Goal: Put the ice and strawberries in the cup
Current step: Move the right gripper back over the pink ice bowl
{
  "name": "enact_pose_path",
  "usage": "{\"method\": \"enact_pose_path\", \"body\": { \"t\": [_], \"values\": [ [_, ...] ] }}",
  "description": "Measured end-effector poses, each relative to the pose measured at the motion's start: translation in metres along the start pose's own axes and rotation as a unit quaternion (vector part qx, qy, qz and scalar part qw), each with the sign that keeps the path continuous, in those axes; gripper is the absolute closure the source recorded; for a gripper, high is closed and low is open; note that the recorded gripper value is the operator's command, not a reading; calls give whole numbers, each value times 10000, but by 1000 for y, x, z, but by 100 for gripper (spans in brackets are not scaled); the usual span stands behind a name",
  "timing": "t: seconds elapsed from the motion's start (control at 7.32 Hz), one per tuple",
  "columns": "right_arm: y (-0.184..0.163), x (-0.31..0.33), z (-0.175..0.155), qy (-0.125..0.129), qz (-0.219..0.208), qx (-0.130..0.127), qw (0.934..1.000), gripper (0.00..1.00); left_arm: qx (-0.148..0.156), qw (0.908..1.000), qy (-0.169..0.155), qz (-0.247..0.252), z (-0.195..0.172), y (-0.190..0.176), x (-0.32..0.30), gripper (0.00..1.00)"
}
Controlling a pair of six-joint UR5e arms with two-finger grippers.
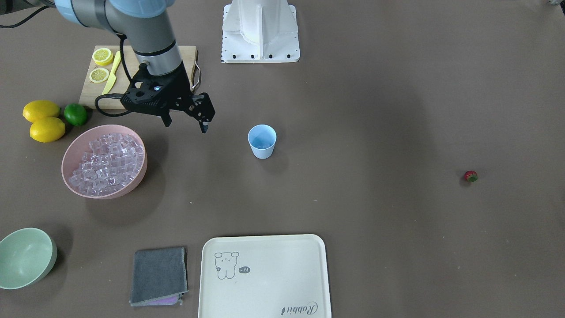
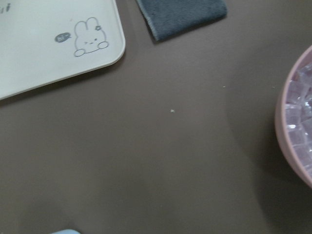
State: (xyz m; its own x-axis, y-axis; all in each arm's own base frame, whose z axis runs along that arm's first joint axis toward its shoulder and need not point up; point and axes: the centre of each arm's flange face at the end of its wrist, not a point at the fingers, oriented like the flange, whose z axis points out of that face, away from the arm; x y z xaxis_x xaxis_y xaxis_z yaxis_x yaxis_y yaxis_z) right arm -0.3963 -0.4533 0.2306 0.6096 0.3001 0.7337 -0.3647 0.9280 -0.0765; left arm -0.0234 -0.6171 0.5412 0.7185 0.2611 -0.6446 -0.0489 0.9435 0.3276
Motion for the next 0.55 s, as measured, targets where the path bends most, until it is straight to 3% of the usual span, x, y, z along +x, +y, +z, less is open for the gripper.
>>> {"method": "enact_pose_path", "body": {
  "t": [0.27,0.55],
  "values": [
    [-29,50,13,356,59,70,9993,0,19,10000,2,20,0,0,1,2],
    [-49,91,25,746,-176,103,9970,1,59,10000,7,72,0,-1,3,2]
  ]
}}
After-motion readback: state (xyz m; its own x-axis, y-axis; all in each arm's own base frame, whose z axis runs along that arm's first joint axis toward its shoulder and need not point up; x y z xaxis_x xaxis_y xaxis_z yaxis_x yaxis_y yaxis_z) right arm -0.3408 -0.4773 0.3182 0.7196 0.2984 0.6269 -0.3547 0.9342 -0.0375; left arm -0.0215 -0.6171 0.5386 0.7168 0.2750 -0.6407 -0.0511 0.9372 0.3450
